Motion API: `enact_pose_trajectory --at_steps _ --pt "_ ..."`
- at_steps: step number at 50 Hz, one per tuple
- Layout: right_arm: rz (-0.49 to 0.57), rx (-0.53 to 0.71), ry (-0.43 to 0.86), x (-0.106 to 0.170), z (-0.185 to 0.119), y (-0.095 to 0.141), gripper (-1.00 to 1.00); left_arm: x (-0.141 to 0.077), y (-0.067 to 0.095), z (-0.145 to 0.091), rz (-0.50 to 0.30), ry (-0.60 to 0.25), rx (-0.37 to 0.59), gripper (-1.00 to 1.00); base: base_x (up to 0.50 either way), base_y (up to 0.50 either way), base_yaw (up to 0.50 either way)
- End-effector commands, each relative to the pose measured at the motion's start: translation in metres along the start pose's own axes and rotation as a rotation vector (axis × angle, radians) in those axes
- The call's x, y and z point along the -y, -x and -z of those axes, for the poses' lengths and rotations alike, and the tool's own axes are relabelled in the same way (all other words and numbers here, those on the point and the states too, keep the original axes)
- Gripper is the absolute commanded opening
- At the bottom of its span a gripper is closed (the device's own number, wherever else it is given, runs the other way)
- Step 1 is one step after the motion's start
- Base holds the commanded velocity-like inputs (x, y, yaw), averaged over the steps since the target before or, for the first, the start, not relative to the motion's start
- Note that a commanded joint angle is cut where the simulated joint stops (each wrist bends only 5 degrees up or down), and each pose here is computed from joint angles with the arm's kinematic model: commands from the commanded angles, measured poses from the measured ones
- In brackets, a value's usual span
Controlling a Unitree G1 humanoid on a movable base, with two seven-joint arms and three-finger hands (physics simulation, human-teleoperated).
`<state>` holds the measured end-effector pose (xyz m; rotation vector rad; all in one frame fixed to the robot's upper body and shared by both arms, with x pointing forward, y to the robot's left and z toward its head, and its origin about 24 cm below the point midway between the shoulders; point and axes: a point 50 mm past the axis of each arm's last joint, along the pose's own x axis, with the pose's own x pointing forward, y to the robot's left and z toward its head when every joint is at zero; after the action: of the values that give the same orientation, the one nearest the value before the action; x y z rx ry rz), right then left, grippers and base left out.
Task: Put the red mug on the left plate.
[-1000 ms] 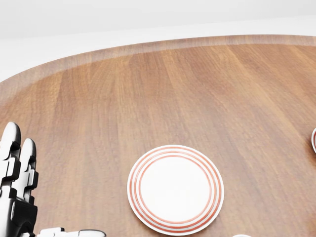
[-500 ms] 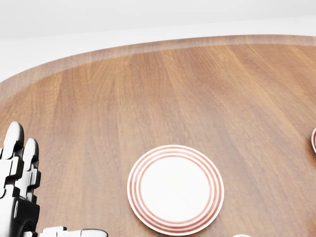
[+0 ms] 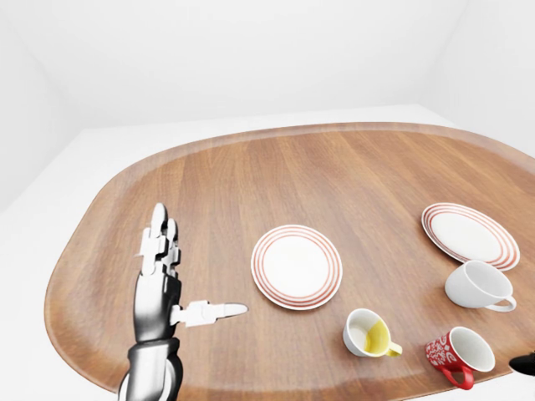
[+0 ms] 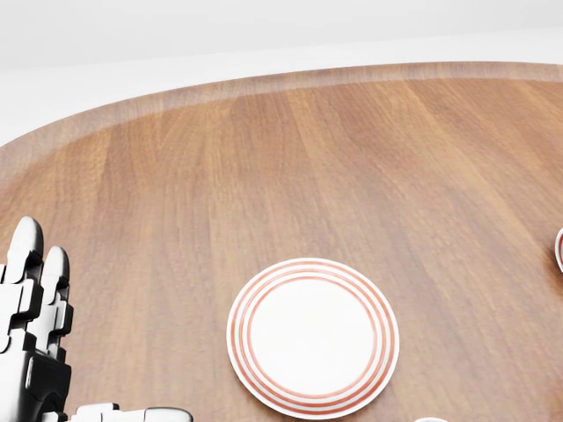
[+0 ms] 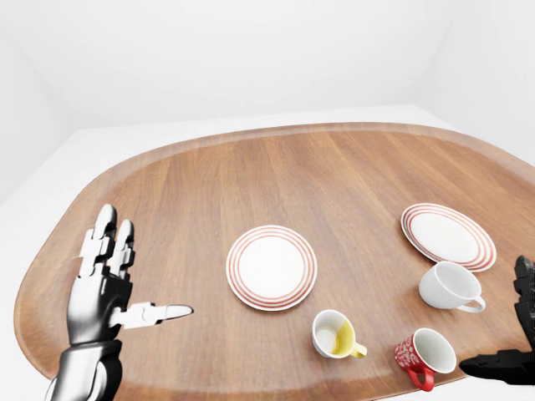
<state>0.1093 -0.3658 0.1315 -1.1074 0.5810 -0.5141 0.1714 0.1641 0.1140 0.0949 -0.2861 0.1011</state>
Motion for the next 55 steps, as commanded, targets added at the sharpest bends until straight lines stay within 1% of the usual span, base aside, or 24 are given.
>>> enact_pose_trajectory --at_steps 1,8,10,12,16,28,31,46,49,55 --pt "-0.042 0.052 0.005 -0.014 -0.014 -0.012 1.00 0.000 0.000 0.000 0.000 0.000 -0.001 1.00 0.00 0.00 0.00" --pt "-0.097 0.081 -0.033 -0.028 -0.017 -0.020 1.00 0.000 0.000 0.000 -0.001 0.000 -0.001 1.00 0.00 0.00 0.00" --pt "-0.163 0.087 -0.096 -0.041 -0.013 -0.022 1.00 0.000 0.000 0.000 -0.001 -0.001 -0.001 1.00 0.00 0.00 0.00" --pt "-0.210 0.086 -0.119 -0.050 -0.010 -0.023 1.00 -0.001 0.000 0.000 -0.003 0.000 -0.001 1.00 0.00 0.00 0.00" --pt "-0.239 0.100 -0.133 -0.055 -0.012 -0.019 1.00 0.001 0.000 0.000 0.003 -0.003 -0.001 1.00 0.00 0.00 0.00" --pt "-0.257 0.056 -0.148 -0.062 -0.001 -0.014 1.00 0.001 0.000 0.000 0.002 -0.002 -0.001 1.00 0.00 0.00 0.00" --pt "-0.275 0.029 -0.168 -0.070 0.006 -0.014 1.00 0.000 0.000 0.000 0.000 0.000 0.000 1.00 0.00 0.00 0.00" --pt "-0.274 -0.054 -0.206 -0.071 0.031 -0.012 1.00 0.002 -0.001 0.001 0.006 -0.002 -0.003 1.00 0.00 0.00 0.00" --pt "-0.258 -0.065 -0.253 -0.072 0.036 -0.017 1.00 0.003 -0.001 0.001 0.010 -0.003 -0.005 1.00 0.00 0.00 0.00" --pt "-0.262 -0.076 -0.270 -0.079 0.039 -0.025 1.00 0.004 -0.002 0.002 0.013 -0.004 -0.007 1.00 0.00 0.00 0.00"
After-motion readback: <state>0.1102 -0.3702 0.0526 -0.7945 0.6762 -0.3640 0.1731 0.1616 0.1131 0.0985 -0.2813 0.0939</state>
